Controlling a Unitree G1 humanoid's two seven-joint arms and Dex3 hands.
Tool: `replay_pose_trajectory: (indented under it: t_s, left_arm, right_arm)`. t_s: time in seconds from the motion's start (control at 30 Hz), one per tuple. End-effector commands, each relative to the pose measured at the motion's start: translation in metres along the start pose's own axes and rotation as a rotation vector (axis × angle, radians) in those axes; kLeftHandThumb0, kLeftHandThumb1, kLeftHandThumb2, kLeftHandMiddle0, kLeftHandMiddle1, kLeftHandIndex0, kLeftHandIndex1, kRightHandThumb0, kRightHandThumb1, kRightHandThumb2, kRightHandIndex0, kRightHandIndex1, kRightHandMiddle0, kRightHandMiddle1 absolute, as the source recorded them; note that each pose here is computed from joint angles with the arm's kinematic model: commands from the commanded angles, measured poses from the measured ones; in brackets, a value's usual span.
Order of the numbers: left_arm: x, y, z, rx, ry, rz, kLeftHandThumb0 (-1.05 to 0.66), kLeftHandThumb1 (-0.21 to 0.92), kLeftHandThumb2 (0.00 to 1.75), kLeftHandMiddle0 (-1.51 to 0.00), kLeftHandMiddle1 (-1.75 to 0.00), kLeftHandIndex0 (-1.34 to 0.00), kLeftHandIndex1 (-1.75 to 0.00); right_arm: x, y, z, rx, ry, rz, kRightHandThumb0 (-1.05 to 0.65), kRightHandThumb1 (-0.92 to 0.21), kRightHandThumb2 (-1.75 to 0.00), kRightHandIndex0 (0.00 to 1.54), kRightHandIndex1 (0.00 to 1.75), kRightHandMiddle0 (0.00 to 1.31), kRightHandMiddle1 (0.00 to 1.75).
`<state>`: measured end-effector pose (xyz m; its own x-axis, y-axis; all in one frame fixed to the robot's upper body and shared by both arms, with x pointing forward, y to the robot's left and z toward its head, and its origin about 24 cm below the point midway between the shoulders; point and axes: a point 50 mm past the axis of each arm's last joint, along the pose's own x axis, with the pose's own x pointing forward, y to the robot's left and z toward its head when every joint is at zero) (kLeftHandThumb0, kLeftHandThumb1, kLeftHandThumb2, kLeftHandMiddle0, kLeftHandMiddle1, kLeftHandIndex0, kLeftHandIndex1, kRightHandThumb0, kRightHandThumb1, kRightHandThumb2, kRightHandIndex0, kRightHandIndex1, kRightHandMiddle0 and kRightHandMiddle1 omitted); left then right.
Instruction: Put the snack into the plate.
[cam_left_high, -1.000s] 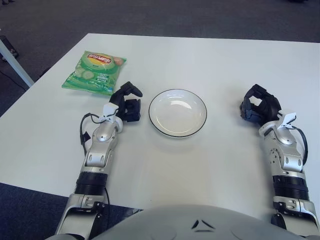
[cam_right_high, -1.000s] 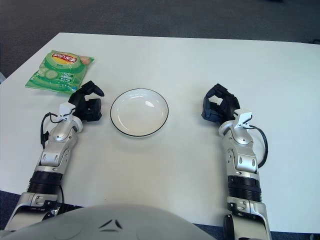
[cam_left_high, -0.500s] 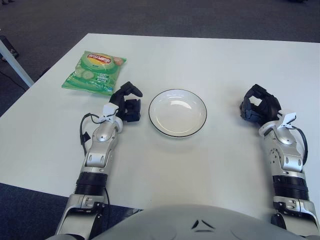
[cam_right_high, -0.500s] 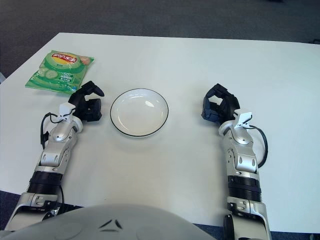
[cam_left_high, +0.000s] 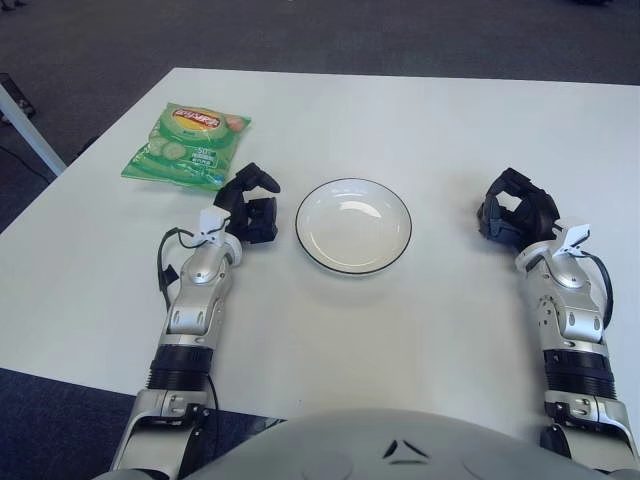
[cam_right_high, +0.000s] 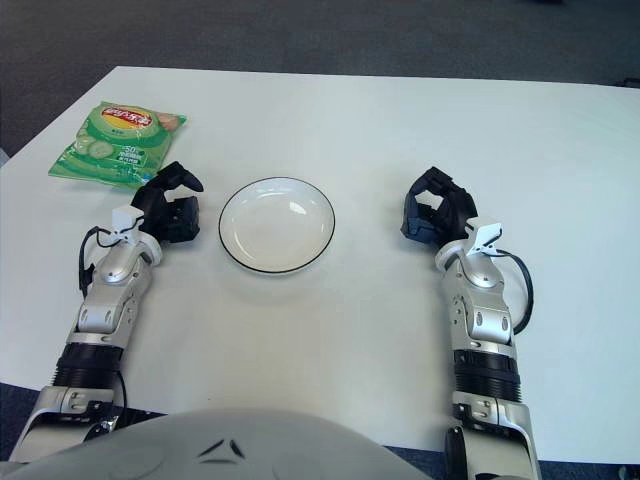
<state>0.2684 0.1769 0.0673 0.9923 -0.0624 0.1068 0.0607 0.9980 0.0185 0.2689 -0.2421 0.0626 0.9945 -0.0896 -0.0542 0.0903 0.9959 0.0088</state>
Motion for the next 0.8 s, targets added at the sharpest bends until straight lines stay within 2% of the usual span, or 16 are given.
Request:
replay_pose_trajectory:
  t_s: [0.0,0.23,0.33,0.47,0.57,0.77]
  left_arm:
    - [-0.026,0.002,-0.026,-0.058,0.132,0.065,-0.46,0.37,1.25,-1.3,-1.75,-0.57,-1.75]
    - [-0.026,0.013,-0.011,0.068,0.103,0.137,-0.47,0.36,1.26,-1.31,-1.75,-0.58,-1.75]
    - [-0.03,0.019,0.005,0.157,0.048,0.151,-0.47,0.36,1.26,-1.3,-1.75,-0.58,-1.75]
    - [-0.032,0.018,0.019,0.242,-0.01,0.168,-0.47,0.36,1.26,-1.3,-1.75,-0.58,-1.75]
    - [-0.031,0.015,0.037,0.404,-0.09,0.197,-0.47,0.35,1.28,-1.3,-1.75,-0.59,-1.75]
    - [-0.025,0.014,0.05,0.634,-0.187,0.222,-0.48,0.32,1.31,-1.29,-1.75,-0.61,-1.75]
  right_arm:
    - [-0.011,0.001,-0.041,0.035,0.193,-0.01,-0.47,-0.35,-1.27,1.3,1.75,0.59,1.75]
    - [-0.008,0.001,-0.041,0.027,0.199,-0.007,-0.47,-0.36,-1.27,1.3,1.75,0.58,1.75]
    - [-0.006,0.001,-0.041,0.026,0.201,-0.005,-0.47,-0.36,-1.27,1.3,1.75,0.58,1.75]
    - [-0.003,0.002,-0.042,0.023,0.202,-0.003,-0.47,-0.36,-1.27,1.3,1.75,0.58,1.75]
    - [-0.001,0.003,-0.044,0.02,0.204,-0.001,-0.47,-0.36,-1.27,1.3,1.75,0.58,1.75]
    - [0.003,0.005,-0.046,0.021,0.204,0.0,-0.47,-0.36,-1.27,1.3,1.75,0.58,1.75]
